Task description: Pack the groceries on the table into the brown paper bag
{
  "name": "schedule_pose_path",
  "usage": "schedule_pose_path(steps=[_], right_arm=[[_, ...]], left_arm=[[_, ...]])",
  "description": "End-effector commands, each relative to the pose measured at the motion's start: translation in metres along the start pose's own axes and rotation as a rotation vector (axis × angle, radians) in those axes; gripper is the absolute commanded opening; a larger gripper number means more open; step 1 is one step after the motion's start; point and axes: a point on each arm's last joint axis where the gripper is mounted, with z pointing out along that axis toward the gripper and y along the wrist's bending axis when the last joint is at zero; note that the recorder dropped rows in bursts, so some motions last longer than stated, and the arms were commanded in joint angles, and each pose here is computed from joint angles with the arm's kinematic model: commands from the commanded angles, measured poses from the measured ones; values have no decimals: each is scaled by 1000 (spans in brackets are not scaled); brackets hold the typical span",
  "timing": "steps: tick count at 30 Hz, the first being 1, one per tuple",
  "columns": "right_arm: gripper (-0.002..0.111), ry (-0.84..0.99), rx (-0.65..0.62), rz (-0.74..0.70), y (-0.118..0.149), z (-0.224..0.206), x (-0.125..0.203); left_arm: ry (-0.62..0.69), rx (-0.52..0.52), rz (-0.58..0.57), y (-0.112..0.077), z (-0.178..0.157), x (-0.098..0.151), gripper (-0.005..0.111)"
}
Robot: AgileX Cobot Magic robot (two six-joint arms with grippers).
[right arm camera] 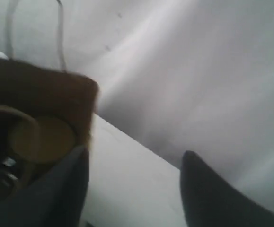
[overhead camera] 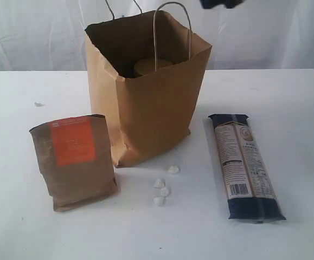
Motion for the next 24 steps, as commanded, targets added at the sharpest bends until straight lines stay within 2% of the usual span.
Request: schedule_pose_path(steps=[1,6,10,11,13,15,17,20,24], right_arm=[[27,211,300,102,-52,-1,32],[5,335,541,334,-94,-2,92],[0,325,732,762,-104,-24,150],[0,333,754,809,-100,-31,161],[0,341,776,826,-90,-49,177],[0,324,785,805,-82,-68,184],[0,248,770,848,-76,-86,182],[0,121,676,821,-62,-115,175],[0,-124,544,712,-41,-162,161]], left_arm=[[-8,3,2,0,0,0,0],[-8,3,2,0,0,0,0],[-8,3,2,0,0,0,0],[-8,3,2,0,0,0,0],[-8,3,2,0,0,0,0],[-8,3,2,0,0,0,0],[-8,3,2,0,0,0,0],[-8,3,2,0,0,0,0],[-8,3,2,0,0,0,0]])
